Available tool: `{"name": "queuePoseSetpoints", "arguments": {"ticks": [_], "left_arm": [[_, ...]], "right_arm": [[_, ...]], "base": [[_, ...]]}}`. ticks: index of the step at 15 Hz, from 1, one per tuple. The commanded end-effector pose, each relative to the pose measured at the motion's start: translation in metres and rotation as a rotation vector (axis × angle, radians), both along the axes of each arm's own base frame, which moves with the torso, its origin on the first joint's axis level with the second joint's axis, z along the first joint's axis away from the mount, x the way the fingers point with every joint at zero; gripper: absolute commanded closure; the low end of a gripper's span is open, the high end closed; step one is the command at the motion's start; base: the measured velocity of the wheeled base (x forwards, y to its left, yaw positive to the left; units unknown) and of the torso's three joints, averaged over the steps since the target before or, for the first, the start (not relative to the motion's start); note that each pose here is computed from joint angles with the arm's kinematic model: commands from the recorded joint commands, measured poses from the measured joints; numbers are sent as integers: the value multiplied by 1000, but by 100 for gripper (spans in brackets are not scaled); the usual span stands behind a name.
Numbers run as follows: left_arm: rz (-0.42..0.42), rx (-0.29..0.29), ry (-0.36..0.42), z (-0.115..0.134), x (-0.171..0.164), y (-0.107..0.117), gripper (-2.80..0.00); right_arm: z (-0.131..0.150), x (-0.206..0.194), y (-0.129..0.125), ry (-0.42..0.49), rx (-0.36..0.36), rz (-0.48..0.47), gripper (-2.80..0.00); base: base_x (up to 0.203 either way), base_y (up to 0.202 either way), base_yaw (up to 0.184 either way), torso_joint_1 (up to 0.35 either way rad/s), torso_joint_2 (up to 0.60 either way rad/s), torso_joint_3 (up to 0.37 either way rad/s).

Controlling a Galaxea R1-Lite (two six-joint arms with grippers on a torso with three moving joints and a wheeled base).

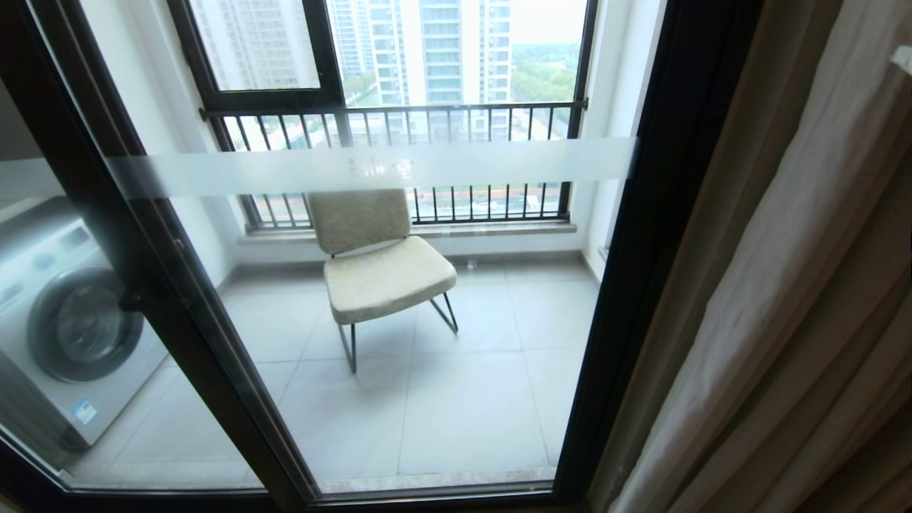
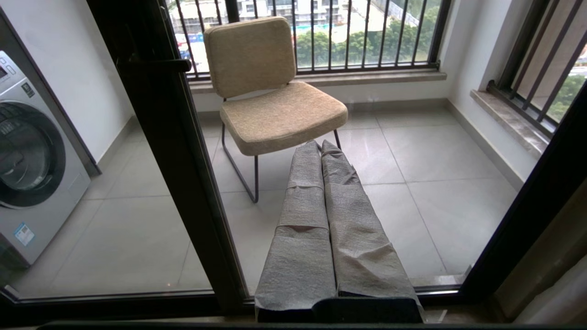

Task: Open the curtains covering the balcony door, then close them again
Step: Close the inner curtains on both sides

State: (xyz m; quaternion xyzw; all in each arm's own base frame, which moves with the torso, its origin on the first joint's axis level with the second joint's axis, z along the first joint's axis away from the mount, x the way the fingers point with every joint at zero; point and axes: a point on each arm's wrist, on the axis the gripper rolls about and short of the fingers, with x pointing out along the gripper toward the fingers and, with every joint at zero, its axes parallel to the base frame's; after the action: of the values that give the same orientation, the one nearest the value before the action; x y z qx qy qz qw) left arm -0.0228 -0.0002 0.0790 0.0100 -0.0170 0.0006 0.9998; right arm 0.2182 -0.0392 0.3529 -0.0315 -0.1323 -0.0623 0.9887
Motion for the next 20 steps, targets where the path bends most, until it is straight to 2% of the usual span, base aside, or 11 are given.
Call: {"name": "queuePoseSetpoints", "arguments": {"ticks": [1,15,20], "left_arm": [[1,0,-1,0,0,0,0],[1,0,-1,0,0,0,0],[1,0,-1,0,0,0,0]], "right_arm": [[-4,27,-5,25,8,0,-280],[-5,65,-9,-13,37,29,-280],[-53,58,-6,110,52,30,-280]], "base": [[0,0,0,0,0,0],[0,0,0,0,0,0],[0,0,0,0,0,0]]}}
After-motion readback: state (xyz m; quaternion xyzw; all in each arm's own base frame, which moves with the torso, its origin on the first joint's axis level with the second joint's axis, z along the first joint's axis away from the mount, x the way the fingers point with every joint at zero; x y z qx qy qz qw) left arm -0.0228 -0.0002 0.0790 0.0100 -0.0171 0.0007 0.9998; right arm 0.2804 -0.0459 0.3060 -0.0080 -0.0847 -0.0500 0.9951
